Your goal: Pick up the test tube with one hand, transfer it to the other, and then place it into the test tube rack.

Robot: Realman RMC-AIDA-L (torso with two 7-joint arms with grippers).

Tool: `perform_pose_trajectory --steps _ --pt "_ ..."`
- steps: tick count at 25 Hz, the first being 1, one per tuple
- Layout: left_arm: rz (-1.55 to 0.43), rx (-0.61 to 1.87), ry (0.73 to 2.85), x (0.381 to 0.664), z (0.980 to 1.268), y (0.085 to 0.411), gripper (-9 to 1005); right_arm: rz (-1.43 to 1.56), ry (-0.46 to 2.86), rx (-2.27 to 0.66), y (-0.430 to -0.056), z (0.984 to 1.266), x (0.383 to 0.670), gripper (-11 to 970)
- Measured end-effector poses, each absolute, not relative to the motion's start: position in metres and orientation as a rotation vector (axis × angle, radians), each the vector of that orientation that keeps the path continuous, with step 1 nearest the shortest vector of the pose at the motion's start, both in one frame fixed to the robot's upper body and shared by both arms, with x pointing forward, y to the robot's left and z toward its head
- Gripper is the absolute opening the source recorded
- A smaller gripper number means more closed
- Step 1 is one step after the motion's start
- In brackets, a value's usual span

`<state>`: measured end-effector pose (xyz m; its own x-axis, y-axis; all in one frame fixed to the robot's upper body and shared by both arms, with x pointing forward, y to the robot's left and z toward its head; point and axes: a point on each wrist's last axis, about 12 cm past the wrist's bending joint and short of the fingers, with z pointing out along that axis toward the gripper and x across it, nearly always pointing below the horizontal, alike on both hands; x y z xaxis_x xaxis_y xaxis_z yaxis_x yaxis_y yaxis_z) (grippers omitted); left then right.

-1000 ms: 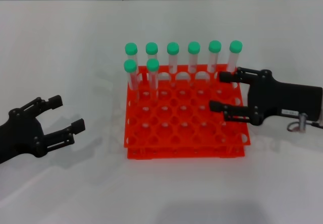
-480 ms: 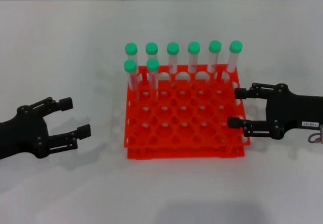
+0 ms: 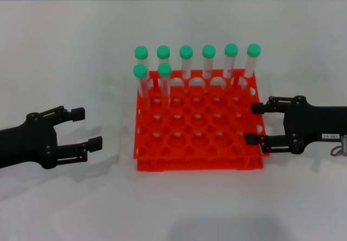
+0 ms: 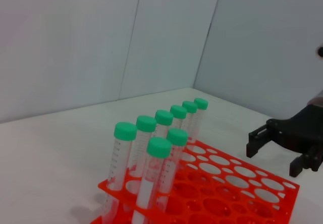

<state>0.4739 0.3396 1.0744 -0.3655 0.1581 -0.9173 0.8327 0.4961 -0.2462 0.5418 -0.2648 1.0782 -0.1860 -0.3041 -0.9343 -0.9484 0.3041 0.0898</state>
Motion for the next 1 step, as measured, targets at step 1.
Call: perform_pose_trajectory --steps 1 --pt "-0.924 0.836 1.821 0.4746 1.0753 0.3398 894 0.911 1.692 -1.154 -0.2649 1.0781 0.5423 738"
